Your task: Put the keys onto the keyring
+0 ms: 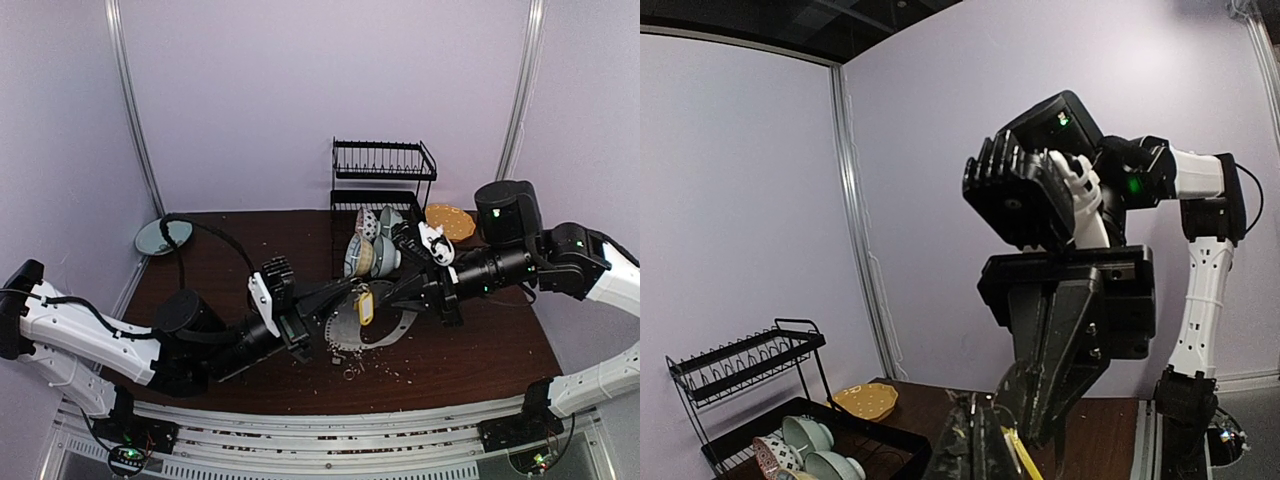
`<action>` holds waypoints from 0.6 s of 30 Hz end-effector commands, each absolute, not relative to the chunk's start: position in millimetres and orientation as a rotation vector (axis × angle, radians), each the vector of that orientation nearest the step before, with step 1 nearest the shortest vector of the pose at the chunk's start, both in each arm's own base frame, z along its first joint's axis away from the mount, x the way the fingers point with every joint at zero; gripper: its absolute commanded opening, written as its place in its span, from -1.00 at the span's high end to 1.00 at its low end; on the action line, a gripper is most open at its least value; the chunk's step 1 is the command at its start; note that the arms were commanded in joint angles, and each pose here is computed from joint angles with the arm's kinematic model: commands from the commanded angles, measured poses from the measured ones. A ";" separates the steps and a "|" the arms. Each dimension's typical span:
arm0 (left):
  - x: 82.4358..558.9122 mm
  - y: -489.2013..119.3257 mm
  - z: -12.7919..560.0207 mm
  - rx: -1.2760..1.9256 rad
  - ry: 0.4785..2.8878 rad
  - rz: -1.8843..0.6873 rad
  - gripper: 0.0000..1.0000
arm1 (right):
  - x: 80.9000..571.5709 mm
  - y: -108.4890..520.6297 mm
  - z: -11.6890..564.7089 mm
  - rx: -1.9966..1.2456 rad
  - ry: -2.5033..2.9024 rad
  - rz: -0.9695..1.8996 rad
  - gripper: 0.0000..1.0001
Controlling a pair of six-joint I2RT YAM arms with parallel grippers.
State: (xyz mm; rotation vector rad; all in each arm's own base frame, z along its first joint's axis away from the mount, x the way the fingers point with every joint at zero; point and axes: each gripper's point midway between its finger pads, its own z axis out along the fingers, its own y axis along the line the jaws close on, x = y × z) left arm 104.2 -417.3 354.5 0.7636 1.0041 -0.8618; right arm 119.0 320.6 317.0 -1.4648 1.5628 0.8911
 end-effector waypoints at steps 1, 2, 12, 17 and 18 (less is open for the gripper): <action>109.1 -415.1 360.2 0.752 1.017 -0.860 1.00 | 119.6 321.7 350.6 -1.436 1.451 0.878 1.00; 108.4 -415.1 361.1 0.751 1.013 -0.864 1.00 | 118.7 322.4 348.7 -1.442 1.454 0.884 1.00; 110.8 -418.5 352.1 0.763 1.015 -0.863 1.00 | 120.2 329.9 338.5 -1.443 1.459 0.909 1.00; 112.6 -421.4 353.1 0.772 1.025 -0.922 1.00 | 122.0 332.3 331.4 -1.440 1.471 0.912 1.00; 111.0 -421.7 353.0 0.776 1.020 -0.936 1.00 | 123.5 332.8 330.8 -1.439 1.476 0.908 1.00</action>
